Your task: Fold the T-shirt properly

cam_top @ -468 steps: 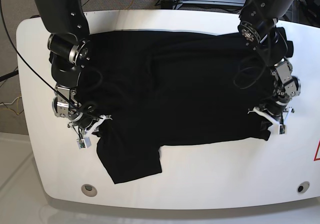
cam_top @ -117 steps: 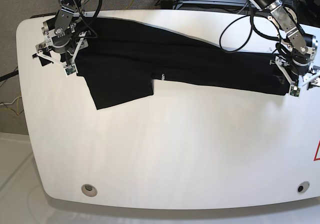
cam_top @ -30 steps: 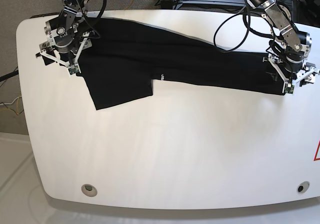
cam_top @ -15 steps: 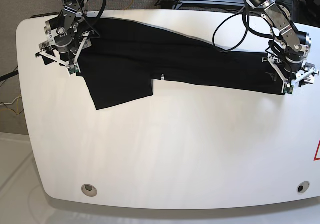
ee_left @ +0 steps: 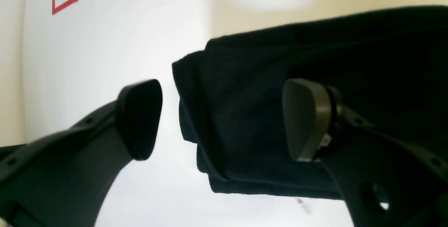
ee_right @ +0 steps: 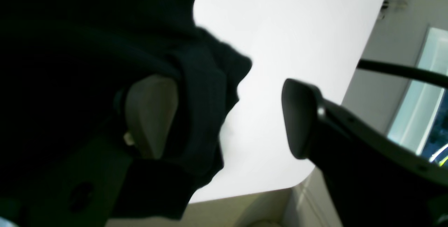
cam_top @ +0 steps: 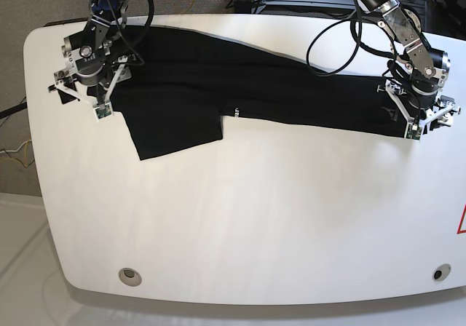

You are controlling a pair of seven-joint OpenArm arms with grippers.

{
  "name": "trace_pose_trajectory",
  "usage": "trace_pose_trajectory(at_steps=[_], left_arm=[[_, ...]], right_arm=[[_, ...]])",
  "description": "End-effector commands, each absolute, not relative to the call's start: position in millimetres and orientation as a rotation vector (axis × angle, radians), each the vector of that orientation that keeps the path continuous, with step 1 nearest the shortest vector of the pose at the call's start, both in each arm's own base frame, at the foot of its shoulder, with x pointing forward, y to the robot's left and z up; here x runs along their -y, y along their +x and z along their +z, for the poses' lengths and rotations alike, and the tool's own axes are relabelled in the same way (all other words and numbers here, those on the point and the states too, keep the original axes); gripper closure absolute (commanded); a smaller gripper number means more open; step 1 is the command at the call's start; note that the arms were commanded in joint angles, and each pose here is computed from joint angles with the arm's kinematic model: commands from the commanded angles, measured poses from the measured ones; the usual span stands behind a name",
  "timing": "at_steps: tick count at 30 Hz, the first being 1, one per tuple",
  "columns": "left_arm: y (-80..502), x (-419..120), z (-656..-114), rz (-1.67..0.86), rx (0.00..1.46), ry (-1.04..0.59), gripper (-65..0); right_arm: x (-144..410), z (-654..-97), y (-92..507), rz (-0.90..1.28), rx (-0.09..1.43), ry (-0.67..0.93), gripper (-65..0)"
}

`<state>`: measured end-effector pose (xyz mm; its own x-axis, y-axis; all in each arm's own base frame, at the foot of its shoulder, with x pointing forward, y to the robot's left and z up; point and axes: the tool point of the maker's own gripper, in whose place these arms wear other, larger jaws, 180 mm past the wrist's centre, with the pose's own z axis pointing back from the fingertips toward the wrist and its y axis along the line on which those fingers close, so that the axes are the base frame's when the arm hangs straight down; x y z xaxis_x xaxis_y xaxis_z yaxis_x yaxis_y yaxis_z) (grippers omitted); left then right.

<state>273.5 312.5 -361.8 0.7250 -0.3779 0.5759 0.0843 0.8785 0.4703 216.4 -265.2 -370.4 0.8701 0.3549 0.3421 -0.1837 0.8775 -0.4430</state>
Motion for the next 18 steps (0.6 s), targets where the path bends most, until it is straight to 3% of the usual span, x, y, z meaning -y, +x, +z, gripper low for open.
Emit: trace_pose_trajectory(at_steps=[1,18], left_arm=[[280,-317,-348,-0.261,0.763,0.462,-51.0],[280,-316,-348,-0.259,0.76,0.461,-51.0]], right_arm=[[267,-356,229,0.264,0.484,-0.433,-47.6],[232,-372,224,0.311,0.47,-0.356,-47.6]])
